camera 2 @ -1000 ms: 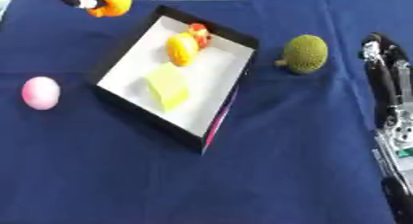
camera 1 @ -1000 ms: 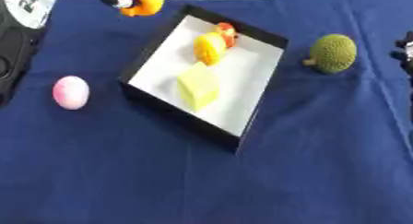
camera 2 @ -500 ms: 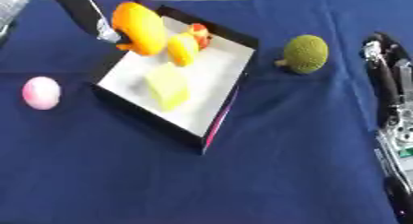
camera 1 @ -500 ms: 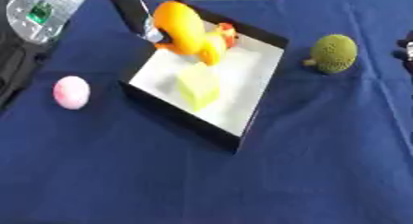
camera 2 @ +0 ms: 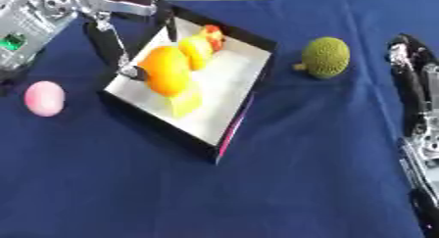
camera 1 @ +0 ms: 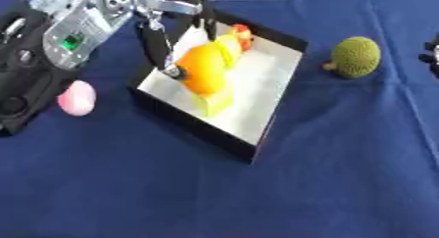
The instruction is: Pick up objects on the table and place them in the box.
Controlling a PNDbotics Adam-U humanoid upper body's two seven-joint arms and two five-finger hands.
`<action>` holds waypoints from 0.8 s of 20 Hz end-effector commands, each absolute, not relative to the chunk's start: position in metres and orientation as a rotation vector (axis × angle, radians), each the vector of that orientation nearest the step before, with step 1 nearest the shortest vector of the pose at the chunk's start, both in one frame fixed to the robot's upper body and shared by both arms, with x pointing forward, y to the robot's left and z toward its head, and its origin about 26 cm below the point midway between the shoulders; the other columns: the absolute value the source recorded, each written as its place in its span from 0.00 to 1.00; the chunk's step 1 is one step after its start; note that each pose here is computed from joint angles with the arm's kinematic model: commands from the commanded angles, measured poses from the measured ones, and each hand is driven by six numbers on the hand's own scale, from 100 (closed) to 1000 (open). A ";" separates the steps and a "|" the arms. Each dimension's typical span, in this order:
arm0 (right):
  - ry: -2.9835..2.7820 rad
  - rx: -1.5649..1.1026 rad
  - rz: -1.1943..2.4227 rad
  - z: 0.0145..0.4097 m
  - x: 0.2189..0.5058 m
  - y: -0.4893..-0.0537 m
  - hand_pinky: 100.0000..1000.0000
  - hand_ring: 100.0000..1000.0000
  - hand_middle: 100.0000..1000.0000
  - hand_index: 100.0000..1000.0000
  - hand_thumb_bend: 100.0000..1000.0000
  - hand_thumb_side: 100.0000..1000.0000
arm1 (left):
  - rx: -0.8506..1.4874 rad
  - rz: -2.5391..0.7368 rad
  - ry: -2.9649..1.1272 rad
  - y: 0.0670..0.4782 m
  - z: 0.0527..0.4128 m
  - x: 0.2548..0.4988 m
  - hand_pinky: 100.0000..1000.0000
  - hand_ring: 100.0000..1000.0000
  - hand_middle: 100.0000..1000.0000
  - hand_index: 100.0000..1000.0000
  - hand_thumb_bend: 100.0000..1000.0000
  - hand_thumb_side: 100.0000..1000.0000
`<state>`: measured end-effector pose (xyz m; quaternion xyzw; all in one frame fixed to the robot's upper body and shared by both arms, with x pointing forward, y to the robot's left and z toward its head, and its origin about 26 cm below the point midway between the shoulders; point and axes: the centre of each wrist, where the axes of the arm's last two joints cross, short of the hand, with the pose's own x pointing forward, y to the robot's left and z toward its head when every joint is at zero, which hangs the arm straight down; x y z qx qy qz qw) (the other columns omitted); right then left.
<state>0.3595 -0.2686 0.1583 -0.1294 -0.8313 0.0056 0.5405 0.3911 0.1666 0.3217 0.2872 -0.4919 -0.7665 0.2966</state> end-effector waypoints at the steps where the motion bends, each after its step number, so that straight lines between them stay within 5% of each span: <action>1: -2.008 -0.330 0.040 0.170 0.358 -0.273 0.98 0.83 0.79 0.88 0.00 0.72 | 0.803 -1.986 -1.379 0.182 0.341 0.383 0.81 0.87 0.84 0.90 0.49 0.19; 9: -2.005 -0.351 0.043 0.169 0.357 -0.278 0.98 0.83 0.79 0.88 0.00 0.72 | 0.806 -1.794 -1.503 0.239 0.361 0.336 0.78 0.84 0.81 0.86 0.41 0.16; 16: -2.004 -0.372 0.037 0.171 0.357 -0.282 0.98 0.83 0.79 0.88 0.00 0.73 | 0.730 -1.696 -1.477 0.275 0.344 0.291 0.80 0.85 0.84 0.88 0.41 0.26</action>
